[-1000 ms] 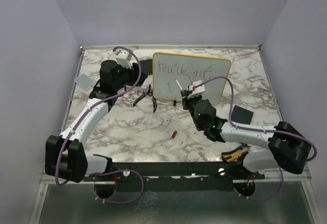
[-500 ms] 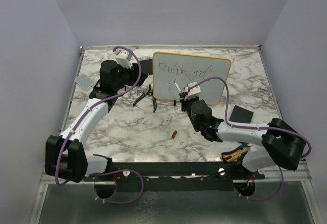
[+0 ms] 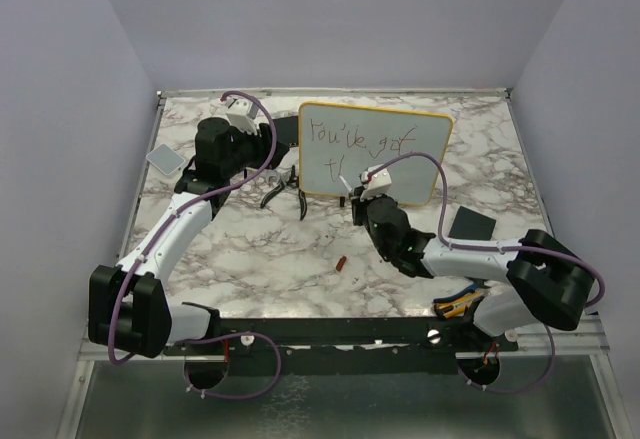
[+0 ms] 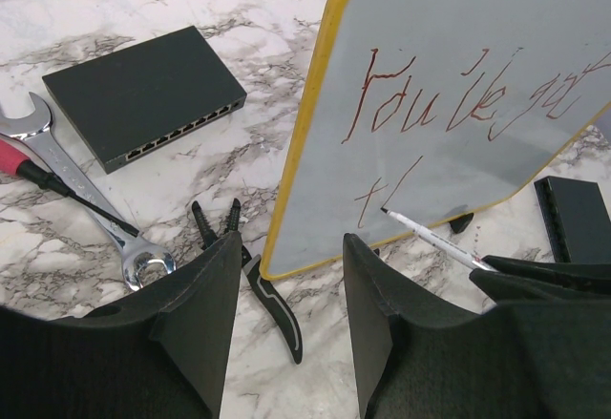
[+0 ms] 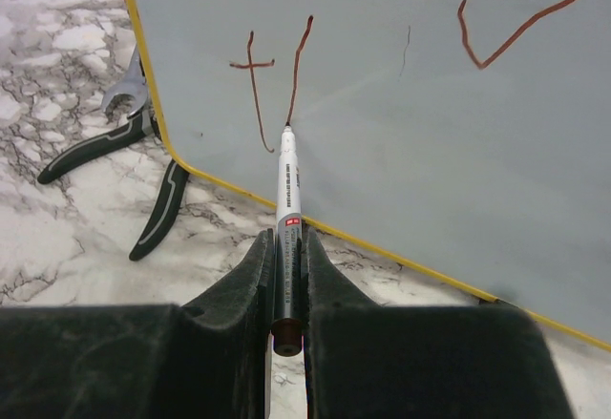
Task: Write a sentence on the whiteboard
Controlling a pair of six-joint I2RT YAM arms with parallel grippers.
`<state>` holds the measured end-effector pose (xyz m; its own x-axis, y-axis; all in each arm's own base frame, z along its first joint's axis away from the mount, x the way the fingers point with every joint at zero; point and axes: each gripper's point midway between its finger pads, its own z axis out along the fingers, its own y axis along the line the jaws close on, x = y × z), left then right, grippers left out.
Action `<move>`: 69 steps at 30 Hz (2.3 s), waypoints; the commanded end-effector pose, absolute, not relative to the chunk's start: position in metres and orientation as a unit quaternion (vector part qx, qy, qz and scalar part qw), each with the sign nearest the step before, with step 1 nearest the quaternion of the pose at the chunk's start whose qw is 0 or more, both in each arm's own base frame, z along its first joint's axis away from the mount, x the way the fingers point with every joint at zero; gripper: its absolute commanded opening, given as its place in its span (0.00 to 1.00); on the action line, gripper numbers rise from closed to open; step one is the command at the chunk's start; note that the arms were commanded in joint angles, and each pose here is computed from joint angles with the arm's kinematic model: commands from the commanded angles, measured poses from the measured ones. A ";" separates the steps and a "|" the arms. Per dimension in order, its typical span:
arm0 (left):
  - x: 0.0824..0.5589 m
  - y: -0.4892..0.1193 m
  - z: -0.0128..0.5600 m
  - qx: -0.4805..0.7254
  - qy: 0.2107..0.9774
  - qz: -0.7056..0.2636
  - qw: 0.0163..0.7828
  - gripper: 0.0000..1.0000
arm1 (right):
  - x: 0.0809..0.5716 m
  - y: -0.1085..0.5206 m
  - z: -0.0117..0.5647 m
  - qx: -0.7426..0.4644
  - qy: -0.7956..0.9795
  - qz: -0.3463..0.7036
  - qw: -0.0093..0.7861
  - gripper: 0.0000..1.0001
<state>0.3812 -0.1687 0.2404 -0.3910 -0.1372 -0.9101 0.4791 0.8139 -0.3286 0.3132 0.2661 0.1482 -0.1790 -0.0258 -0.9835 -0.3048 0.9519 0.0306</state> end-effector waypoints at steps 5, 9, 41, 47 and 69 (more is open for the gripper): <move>0.380 -0.164 0.244 0.105 0.780 -0.281 0.550 0.48 | 0.307 0.271 0.122 -0.115 0.782 0.109 0.603 0.01; 0.380 -0.164 0.244 0.105 0.780 -0.281 0.550 0.48 | 0.309 0.271 0.128 -0.111 0.777 0.105 0.610 0.01; 0.380 -0.163 0.244 0.104 0.780 -0.279 0.550 0.48 | 0.317 0.247 0.171 -0.073 0.742 0.070 0.662 0.01; 0.380 -0.163 0.244 0.104 0.780 -0.279 0.551 0.48 | 0.313 0.242 0.159 -0.070 0.753 0.067 0.651 0.01; 0.380 -0.163 0.244 0.104 0.780 -0.279 0.551 0.48 | 0.305 0.254 0.123 -0.089 0.785 0.087 0.607 0.00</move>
